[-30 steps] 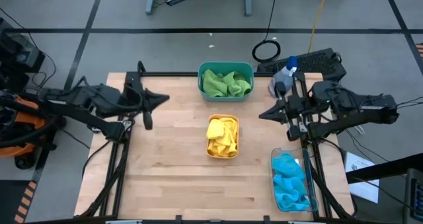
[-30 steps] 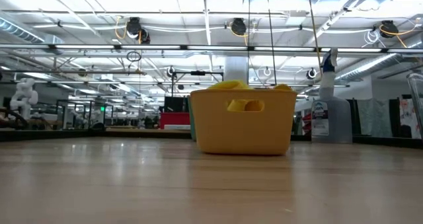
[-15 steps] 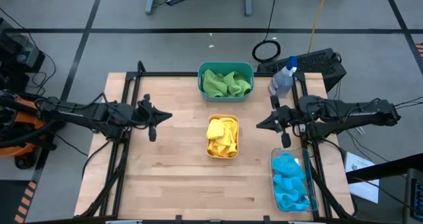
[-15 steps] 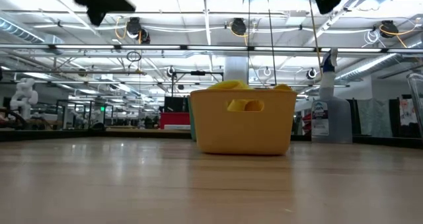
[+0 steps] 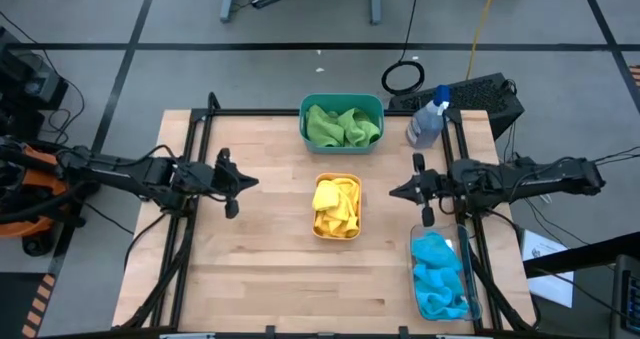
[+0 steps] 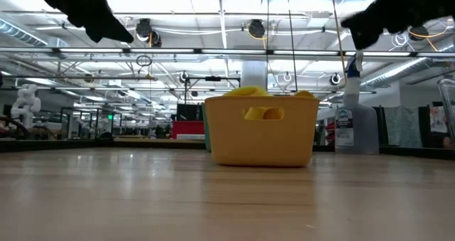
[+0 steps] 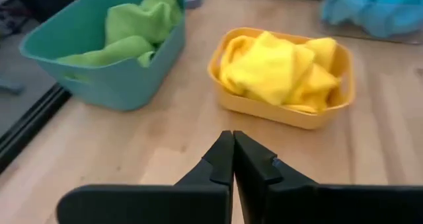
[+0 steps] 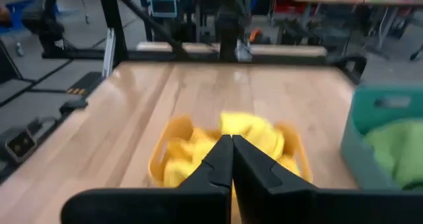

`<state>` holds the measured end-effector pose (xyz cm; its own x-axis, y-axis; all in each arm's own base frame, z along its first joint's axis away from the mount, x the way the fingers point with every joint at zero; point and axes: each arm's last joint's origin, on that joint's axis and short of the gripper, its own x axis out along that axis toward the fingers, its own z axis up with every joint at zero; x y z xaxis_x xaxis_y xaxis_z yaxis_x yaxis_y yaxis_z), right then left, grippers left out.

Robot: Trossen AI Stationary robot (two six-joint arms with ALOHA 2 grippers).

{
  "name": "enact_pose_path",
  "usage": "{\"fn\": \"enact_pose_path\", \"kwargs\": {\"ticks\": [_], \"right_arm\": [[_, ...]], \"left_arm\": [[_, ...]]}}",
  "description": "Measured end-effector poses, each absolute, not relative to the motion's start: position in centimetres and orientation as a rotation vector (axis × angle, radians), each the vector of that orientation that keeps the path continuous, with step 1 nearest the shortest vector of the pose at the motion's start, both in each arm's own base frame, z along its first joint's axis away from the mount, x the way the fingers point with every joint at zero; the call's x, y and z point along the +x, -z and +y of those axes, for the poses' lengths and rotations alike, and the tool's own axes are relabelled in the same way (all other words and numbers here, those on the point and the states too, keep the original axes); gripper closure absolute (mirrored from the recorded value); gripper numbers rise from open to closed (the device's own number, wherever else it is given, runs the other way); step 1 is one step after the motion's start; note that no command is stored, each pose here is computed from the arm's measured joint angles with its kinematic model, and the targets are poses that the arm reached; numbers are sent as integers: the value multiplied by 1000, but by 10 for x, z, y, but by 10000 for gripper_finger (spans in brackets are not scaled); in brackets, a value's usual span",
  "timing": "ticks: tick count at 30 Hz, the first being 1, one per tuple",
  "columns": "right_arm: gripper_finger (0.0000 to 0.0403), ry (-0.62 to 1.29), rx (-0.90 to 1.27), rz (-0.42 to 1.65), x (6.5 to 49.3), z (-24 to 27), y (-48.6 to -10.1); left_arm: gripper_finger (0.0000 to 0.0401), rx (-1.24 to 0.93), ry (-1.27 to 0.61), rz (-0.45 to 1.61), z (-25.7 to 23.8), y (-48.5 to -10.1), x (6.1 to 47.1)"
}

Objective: Sort microfiber towel by color & place in baskets
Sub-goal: Return to Home Position

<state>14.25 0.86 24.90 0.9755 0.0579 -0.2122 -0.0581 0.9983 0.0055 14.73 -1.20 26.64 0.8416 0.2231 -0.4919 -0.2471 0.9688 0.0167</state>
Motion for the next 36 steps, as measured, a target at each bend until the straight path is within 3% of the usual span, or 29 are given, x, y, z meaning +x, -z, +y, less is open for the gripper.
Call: {"fn": "enact_pose_path", "kwargs": {"ticks": [12,22,36], "right_arm": [[403,-54,34,86,136,8,-195],[403,-61,34,95,130,8,-164],[403,-61,17,90,128,8,-160]], "left_arm": [[399,-125,-28,340,-18,-223,150],[400,-170,9,218,-18,-195,143],[401,-158,32,120,-15,-171,122]]}}
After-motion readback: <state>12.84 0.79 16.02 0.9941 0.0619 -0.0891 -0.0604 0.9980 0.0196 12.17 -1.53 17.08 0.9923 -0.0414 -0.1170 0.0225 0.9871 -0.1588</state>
